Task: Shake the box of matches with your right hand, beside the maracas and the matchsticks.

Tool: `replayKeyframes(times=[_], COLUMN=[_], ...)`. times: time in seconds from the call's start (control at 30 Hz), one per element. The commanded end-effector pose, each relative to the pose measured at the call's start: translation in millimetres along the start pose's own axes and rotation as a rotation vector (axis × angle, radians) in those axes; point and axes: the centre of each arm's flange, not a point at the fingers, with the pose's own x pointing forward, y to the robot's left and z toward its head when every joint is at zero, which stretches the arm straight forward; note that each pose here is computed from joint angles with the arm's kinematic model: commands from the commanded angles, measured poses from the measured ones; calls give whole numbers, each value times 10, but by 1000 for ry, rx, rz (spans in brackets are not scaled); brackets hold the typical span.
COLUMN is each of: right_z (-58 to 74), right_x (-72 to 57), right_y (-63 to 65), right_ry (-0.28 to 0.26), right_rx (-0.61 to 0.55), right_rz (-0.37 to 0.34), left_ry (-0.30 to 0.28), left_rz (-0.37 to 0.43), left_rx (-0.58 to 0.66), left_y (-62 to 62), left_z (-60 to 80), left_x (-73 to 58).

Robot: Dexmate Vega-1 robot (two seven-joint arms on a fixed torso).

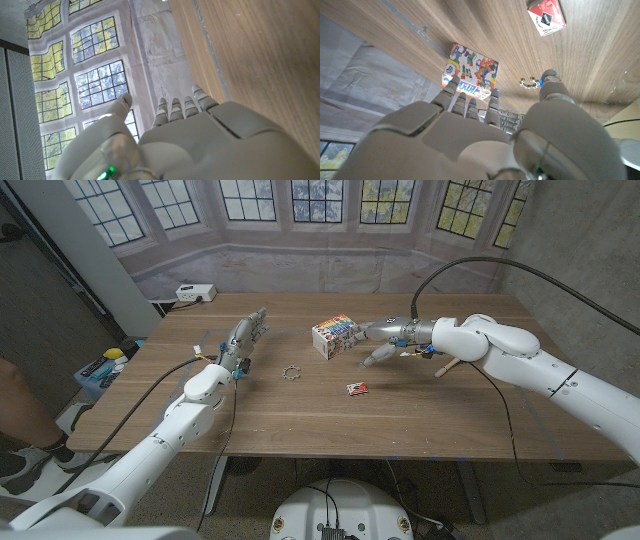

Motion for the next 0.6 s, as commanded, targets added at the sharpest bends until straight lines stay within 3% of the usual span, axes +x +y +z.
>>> replayKeyframes(times=[0.03,0.6], right_z=[78,189], right_x=[11,-19], right_y=[69,177], right_ry=[21,41], right_rx=[-25,-35], right_rz=[41,49], left_ry=[-11,-11], left_rz=[-6,-14], left_rx=[8,11], left_y=[0,8], left_z=[42,50], left_x=[-2,7])
